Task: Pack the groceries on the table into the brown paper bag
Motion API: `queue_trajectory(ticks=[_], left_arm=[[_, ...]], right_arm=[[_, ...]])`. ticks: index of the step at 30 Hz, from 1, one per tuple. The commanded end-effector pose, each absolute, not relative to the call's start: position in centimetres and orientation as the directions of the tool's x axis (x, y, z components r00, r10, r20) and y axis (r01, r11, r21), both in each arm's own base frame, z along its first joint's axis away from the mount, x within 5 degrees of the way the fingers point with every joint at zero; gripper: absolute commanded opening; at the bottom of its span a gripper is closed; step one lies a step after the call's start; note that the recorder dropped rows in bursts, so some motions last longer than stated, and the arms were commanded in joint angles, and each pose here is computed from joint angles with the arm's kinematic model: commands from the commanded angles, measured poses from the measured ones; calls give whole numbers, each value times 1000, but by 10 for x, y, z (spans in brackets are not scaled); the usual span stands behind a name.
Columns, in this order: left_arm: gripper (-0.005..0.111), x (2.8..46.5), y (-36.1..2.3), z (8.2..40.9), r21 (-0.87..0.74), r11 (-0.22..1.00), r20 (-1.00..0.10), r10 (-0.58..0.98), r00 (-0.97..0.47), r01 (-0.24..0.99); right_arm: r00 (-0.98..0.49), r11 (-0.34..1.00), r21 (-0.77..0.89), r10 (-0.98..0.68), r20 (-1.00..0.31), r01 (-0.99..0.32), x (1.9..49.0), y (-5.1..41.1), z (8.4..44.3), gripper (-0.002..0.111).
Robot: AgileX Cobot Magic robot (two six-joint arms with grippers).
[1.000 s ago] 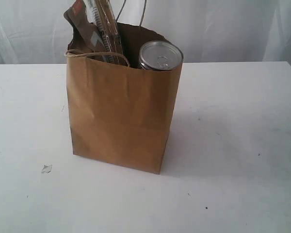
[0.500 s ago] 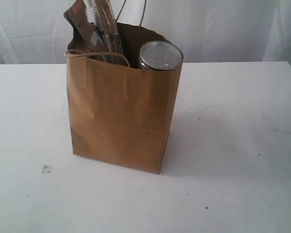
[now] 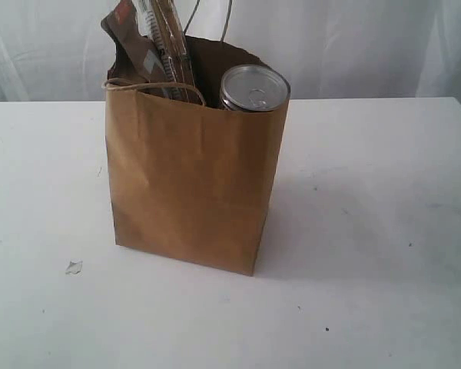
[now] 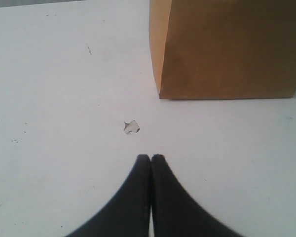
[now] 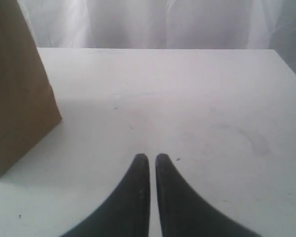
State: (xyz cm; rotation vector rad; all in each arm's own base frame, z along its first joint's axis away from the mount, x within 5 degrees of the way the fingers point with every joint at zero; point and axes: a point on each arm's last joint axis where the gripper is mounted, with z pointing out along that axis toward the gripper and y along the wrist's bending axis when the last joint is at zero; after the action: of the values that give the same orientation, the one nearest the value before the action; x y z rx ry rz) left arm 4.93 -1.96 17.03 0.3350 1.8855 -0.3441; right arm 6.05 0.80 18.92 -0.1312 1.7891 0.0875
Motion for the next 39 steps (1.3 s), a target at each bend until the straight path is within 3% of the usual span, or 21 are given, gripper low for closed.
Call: queue_trajectory(ticks=[1,13,24,29,39], left_arm=[[1,49,-19,169,-80,917,-942,59,-331,391],[1,52,-9,169,-80,977,-942,-9,-336,198],[1,52,-9,169,-84,976,-943,-13,-333,200],[1,49,-19,170,60,932,-946,167,-277,358],[1,49,-20,169,71,926,-944,183,-275,371]], right_arm=[[-211,995,-19,-39,-977,-99,61,6,188,5],[-211,995,-19,-39,-977,-99,61,6,188,5],[-211,995,-17,-38,-977,-99,61,6,188,5],[-211,995,-17,-38,-977,-99,61,6,188,5],[-211,995,-17,-38,-977,-99,61,6,188,5]])
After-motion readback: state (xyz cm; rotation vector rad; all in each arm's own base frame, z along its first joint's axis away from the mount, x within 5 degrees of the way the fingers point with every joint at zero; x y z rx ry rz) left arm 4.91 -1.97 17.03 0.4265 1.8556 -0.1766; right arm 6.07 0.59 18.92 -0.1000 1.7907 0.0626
